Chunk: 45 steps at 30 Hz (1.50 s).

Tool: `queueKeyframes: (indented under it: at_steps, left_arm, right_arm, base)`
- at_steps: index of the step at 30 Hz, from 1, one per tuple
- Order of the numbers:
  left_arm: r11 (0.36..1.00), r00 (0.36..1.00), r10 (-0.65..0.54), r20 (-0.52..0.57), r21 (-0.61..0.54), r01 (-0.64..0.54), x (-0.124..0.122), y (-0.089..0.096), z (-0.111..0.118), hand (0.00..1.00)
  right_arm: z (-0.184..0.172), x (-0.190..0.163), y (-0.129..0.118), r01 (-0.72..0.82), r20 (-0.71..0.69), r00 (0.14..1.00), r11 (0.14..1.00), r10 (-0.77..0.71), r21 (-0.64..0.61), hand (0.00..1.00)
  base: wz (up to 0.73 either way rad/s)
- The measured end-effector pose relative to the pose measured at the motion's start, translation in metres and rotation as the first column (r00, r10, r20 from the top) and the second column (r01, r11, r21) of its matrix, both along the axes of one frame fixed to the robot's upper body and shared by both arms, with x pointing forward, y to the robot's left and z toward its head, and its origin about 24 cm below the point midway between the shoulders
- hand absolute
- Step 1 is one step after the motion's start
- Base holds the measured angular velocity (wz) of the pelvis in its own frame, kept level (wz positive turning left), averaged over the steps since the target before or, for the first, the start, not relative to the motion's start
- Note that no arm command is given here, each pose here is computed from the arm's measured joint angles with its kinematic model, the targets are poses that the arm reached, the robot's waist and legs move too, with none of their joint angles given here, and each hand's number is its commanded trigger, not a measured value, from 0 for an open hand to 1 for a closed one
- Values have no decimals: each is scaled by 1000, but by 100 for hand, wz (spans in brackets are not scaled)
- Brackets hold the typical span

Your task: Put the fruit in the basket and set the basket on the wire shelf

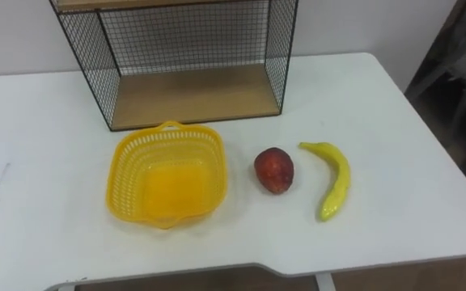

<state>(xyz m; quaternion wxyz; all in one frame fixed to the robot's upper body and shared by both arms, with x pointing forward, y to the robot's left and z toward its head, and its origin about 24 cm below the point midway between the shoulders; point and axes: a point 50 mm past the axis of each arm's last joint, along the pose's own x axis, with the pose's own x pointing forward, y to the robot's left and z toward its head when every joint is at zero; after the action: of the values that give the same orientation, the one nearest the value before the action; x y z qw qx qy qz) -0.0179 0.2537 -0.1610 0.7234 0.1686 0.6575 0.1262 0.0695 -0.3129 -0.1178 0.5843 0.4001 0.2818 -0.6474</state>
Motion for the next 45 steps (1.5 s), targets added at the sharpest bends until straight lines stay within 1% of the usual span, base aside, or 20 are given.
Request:
queueKeyframes:
  at_steps: [2,6,8,10,11,13,14,16,17,19,22,23,25,26,29,33,34,37,40,45]
  left_arm:
    - [1000,1000,11,9,8,-11,-1,2,1,0]
    - [1000,1000,7,23,30,-8,-1,4,2,0]
    - [999,999,0,36,33,-1,2,5,3,0]
    - [999,999,-7,49,35,6,3,6,3,0]
    - [999,999,-10,48,35,8,3,6,3,0]
    - [999,999,-33,43,34,32,4,5,3,0]
    - [999,998,-37,42,32,35,4,5,3,0]
    - [998,997,-59,48,21,58,9,3,2,0]
    - [998,997,-64,51,18,63,11,2,2,0]
    - [996,994,-90,56,13,90,18,2,1,0]
    - [993,992,-119,43,-3,119,20,-3,-1,0]
    - [992,991,-124,41,-6,124,20,-4,-1,0]
    - [990,990,-138,35,-12,138,19,-4,-2,0]
    - [989,989,-144,33,-14,145,19,-5,-2,0]
    - [985,985,-171,39,-27,172,20,-7,-2,0]
    - [976,977,-211,27,-41,212,18,-9,-3,0]
    - [976,976,-214,30,-45,215,19,-9,-3,0]
    - [975,976,-215,33,-46,217,20,-9,-3,0]
    - [975,975,-217,37,-49,219,22,-9,-3,0]
    - [974,976,-217,34,-57,218,20,-10,-3,0]
  right_arm:
    - [13,4,-12,61,1,998,997,-61,-57,0]
    - [49,15,-36,150,-24,987,958,-161,-246,0]
    - [66,24,-41,113,-60,988,923,-145,-367,0]
    - [89,33,-46,51,-125,983,845,-138,-532,0]
    - [94,35,-47,39,-138,980,824,-141,-565,0]
    - [120,48,-46,-34,-167,979,704,-120,-710,0]
    - [127,53,-45,-46,-160,981,672,-109,-739,0]
    - [155,69,-39,-88,-136,989,529,-53,-844,0]
    - [161,73,-39,-102,-139,990,489,-40,-866,0]
    - [180,88,-29,-146,-136,989,362,51,-921,0]
    - [189,105,-8,-206,-149,964,266,220,-942,0]
    - [190,108,-5,-219,-153,955,254,256,-942,0]
    - [188,120,11,-281,-182,900,207,396,-937,0]
    - [187,122,14,-297,-191,884,196,428,-935,0]
    - [182,134,32,-361,-225,790,137,570,-922,0]
    - [172,146,65,-445,-280,603,24,747,-895,0]
    - [170,148,73,-461,-312,548,-30,776,-887,0]
    - [166,151,88,-483,-358,430,-124,829,-867,0]
    - [163,153,97,-490,-371,344,-172,863,-855,0]
    - [162,154,103,-491,-397,265,-232,879,-840,0]
  base:
    - [-2]
    - [0]
    - [-2]
    - [-4]
    - [0]
    - [-7]
    - [-9]
    - [-5]
    - [-6]
    - [-6]
    - [-6]
    - [-11]
    - [-4]
    - [0]
    - [0]
    - [4]
    - [4]
    - [0]
    - [9]
    - [4]
